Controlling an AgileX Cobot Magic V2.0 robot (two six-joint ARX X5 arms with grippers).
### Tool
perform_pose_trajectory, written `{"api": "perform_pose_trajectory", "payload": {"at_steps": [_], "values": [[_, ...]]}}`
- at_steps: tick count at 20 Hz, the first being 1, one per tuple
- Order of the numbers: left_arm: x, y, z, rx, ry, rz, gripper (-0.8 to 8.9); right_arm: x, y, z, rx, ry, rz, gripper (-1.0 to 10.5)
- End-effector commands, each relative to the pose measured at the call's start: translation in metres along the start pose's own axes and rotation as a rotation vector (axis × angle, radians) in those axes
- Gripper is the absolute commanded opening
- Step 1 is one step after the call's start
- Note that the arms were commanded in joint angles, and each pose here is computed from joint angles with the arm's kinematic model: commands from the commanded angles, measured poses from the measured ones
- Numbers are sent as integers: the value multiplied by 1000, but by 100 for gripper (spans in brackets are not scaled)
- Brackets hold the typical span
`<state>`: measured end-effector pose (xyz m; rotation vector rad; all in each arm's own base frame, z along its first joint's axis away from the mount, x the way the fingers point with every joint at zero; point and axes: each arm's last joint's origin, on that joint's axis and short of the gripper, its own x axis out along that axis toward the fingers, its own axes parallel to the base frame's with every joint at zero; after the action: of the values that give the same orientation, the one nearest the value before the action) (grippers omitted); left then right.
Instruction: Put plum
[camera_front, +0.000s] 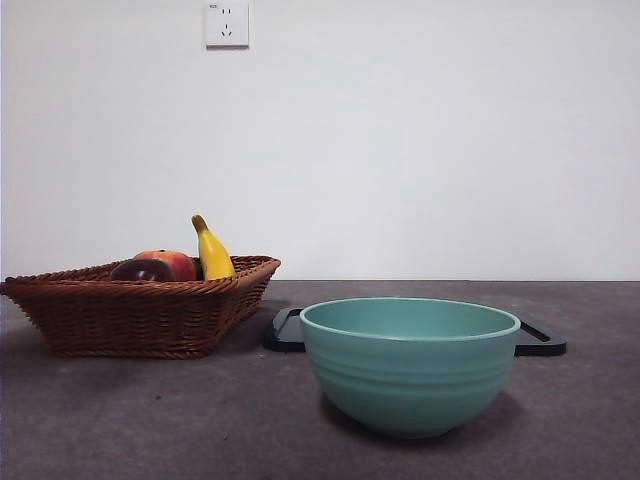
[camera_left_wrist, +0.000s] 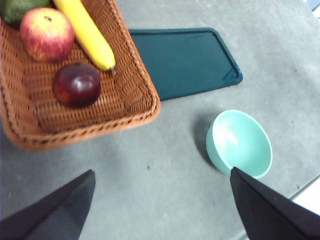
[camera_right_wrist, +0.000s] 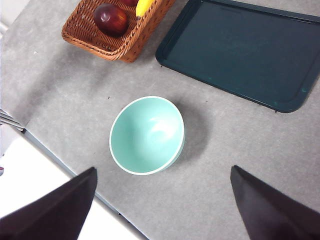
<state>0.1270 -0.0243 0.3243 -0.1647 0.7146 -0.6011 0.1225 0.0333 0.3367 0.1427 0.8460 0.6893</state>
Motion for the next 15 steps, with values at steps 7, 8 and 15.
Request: {"api": "perform_pose_trajectory", "payload": {"at_steps": [7,8,15], "values": [[26,1,56,43,-1,127,436,-3,2,5,-4,-24,1,427],[33,1,65,50,15,138,436,-3,2,5,-4,-24,1,427],[107,16,99,71,158,208,436,-3,2,5,0,-24,1,427]]}}
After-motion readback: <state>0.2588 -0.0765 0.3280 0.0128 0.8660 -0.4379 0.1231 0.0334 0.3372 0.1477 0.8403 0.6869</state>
